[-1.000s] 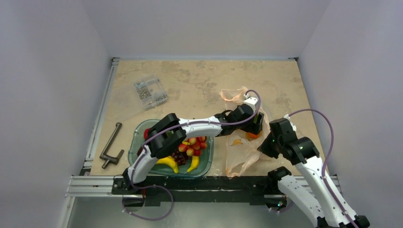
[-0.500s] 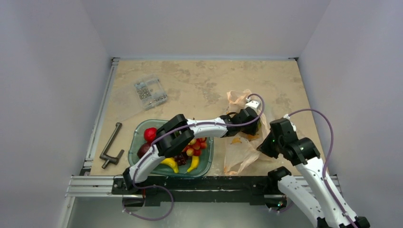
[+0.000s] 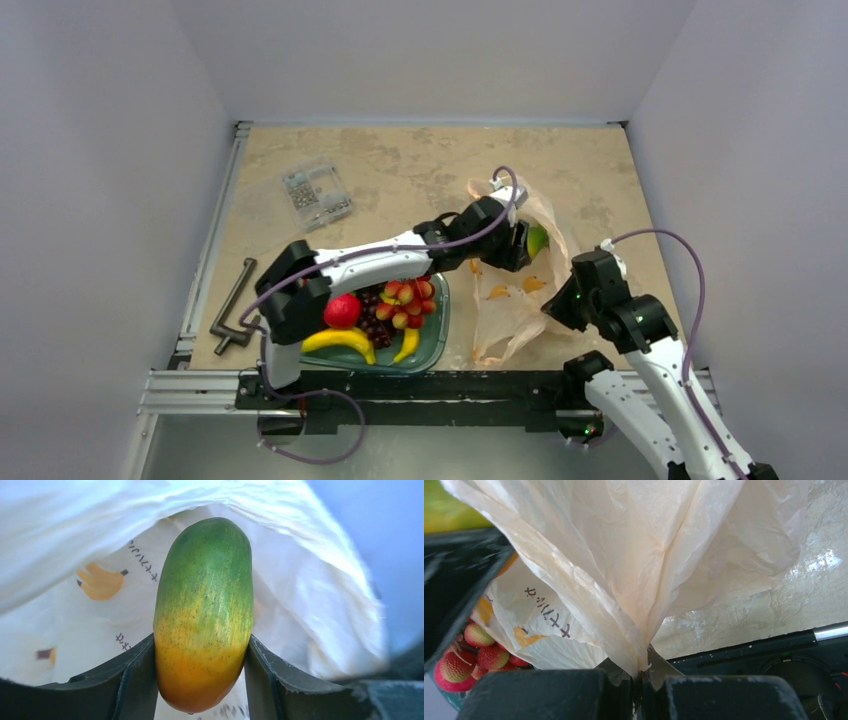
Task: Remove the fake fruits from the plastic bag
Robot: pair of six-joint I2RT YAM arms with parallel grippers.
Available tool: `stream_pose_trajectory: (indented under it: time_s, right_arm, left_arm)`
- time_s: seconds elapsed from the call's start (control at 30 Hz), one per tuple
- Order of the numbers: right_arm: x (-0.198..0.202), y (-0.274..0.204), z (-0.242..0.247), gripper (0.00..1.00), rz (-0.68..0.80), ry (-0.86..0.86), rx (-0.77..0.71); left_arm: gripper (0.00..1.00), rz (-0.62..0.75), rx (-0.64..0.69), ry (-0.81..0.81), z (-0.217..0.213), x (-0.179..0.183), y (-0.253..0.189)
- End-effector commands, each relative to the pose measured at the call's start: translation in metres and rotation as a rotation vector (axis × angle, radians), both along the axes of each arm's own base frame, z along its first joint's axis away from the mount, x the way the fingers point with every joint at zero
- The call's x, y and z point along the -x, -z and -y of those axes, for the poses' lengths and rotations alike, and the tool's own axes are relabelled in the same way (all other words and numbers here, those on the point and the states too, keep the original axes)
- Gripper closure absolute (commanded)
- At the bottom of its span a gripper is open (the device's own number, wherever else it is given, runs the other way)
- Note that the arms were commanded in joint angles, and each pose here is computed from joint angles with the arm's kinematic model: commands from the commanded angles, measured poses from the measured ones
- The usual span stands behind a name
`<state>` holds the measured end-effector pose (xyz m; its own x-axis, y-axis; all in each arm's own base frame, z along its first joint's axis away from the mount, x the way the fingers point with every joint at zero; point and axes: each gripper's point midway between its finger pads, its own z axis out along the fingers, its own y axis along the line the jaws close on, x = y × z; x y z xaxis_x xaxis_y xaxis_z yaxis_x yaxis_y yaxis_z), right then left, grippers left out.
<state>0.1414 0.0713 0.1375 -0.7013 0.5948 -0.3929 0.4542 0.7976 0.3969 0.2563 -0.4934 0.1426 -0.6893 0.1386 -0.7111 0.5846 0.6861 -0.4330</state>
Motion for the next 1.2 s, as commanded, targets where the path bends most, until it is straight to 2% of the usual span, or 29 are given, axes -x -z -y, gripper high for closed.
stream_pose_trajectory:
  time_s: [0.0,0.3,0.43,0.63,0.73,0.97,1.17]
  right_arm:
    - [-0.014,-0.007,0.000,1.00,0.066,-0.005,0.016]
    - [-0.017,0.002,-0.010,1.00,0.050,-0.107,0.018]
    - [-0.022,0.003,-0.013,1.00,0.069,-0.125,0.014]
    - [-0.027,-0.005,-0.013,1.00,0.112,-0.113,0.004]
    - [-0.029,-0.013,-0.018,1.00,0.166,-0.113,-0.035]
    - [-0.025,-0.024,-0.030,1.00,0.270,-0.180,-0.114]
    - [-0.025,-0.029,-0.028,1.00,0.291,-0.212,-0.080]
  left_arm:
    - [1.00,-0.090,0.140,0.052,-0.020,0.014,-0.044]
    - [1.00,-0.270,0.228,0.228,-0.048,0.078,-0.079]
    - [1.00,-0.265,0.230,0.229,-0.079,0.098,-0.094]
    - [1.00,-0.266,0.195,0.222,-0.135,0.121,-0.091]
    - [1.00,-0.204,0.119,0.118,-0.178,0.121,-0.085]
    - [1.00,-0.017,-0.124,-0.299,-0.302,0.102,-0.074]
    - [0.99,0.122,-0.352,-0.630,-0.401,0.093,-0.053]
